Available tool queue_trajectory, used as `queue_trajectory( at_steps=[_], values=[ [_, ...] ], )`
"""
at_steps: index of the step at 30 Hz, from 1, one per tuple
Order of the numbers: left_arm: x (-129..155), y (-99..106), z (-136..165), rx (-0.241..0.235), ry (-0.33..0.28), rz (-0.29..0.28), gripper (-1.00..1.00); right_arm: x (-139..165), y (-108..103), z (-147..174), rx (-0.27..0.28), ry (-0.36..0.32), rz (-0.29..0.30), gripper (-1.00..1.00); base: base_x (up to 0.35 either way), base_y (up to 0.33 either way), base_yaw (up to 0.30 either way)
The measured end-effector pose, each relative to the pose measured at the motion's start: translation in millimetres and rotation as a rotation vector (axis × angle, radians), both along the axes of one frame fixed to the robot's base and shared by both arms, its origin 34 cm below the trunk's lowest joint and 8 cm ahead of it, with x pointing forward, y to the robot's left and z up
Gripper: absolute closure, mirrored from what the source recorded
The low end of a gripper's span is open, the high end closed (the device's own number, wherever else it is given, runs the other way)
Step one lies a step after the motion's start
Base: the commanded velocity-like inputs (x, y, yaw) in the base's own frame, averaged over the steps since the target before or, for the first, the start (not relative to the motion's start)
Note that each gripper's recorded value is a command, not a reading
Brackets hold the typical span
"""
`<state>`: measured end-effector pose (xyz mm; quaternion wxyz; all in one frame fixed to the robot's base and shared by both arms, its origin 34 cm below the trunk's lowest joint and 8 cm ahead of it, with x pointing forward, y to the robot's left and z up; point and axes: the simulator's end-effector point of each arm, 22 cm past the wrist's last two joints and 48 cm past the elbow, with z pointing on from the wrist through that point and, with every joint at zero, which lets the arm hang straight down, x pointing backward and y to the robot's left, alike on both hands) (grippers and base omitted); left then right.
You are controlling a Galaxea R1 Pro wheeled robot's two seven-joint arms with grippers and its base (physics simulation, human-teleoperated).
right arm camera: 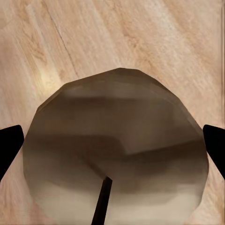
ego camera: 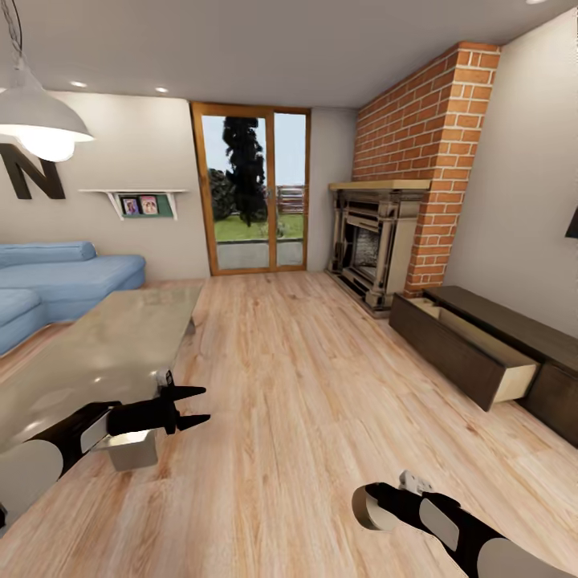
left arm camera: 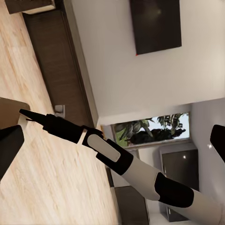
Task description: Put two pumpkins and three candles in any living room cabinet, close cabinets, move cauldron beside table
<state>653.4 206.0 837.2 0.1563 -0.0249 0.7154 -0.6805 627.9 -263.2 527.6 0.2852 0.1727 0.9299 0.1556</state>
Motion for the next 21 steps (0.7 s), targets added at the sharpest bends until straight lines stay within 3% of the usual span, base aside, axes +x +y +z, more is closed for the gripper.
queue_trajectory(
  at_steps=[10, 21],
  values=[
    [0.5, -2.6, -3.8, -0.002, 0.008, -0.003, -1.0, -0.7, 0.5, -2.3, 0.002, 0.005, 0.001, 1.0, 0.308, -0.089, -0.199],
    [0.5, -3.9, -5.4, 0.0, 0.011, -0.004, -1.0, -1.3, 1.6, -3.3, 0.002, 0.007, 0.002, 1.0, 0.333, -0.006, -0.026]
  ],
)
